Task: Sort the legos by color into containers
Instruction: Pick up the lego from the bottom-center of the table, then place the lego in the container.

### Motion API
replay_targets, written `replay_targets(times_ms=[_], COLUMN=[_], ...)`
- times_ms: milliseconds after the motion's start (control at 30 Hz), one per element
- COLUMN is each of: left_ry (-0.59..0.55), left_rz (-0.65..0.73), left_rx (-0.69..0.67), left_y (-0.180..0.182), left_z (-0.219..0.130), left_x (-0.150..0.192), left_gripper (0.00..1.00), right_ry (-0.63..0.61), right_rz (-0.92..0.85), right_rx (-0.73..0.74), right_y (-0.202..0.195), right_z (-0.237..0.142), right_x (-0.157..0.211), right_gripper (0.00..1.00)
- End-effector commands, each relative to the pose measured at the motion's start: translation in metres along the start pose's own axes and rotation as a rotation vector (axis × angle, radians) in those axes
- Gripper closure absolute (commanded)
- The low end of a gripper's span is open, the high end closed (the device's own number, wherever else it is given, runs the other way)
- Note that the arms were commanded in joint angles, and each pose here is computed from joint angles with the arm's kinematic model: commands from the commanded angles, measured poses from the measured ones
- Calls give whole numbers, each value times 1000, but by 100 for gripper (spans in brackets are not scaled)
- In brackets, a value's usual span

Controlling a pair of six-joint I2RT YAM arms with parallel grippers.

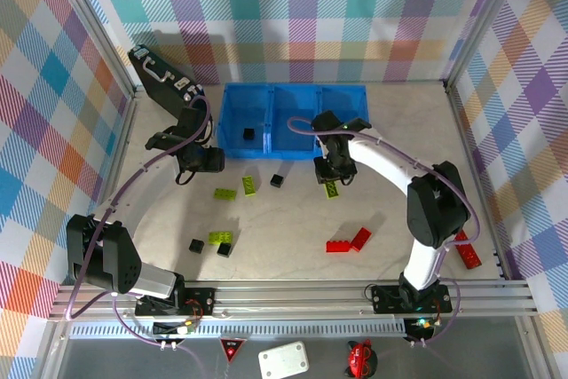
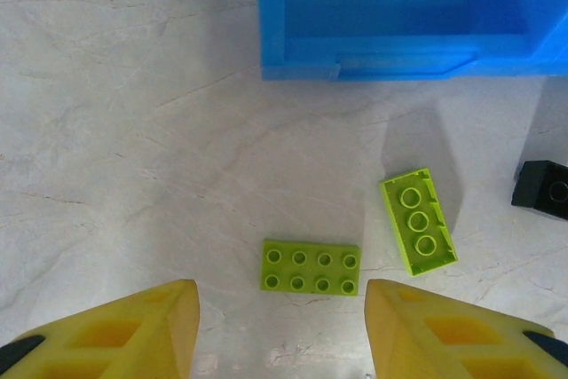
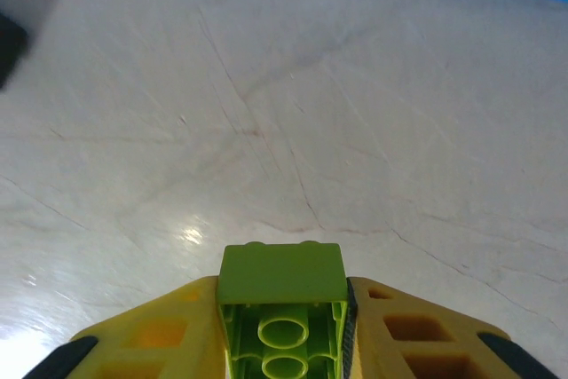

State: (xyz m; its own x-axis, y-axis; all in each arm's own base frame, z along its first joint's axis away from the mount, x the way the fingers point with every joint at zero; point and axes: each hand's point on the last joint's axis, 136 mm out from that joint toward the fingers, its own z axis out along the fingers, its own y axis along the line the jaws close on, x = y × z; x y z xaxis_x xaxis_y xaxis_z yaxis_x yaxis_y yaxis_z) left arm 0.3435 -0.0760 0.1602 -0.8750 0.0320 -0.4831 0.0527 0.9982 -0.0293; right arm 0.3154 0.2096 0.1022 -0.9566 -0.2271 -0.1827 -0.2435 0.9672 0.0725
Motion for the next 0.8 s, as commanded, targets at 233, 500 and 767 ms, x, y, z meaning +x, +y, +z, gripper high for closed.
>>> replay_targets(times_ms=[233,500,767], left_ry=[-28,-26,-22], left_rz=[-1,-4,-3], left_rx=[3,10,7], left_y=[3,1,2], left_z=[-6,-6,-4], left_x=[-7,-7,-6], left_gripper=[48,48,48], right_ry=[-165,-228,-292], right_rz=[163,187,185], right_rx=[-60,-65,-37], right_y=[29,44,49], right_z=[-17,-20,-11], right_x=[-70,-114,-155], right_gripper=[67,68,68])
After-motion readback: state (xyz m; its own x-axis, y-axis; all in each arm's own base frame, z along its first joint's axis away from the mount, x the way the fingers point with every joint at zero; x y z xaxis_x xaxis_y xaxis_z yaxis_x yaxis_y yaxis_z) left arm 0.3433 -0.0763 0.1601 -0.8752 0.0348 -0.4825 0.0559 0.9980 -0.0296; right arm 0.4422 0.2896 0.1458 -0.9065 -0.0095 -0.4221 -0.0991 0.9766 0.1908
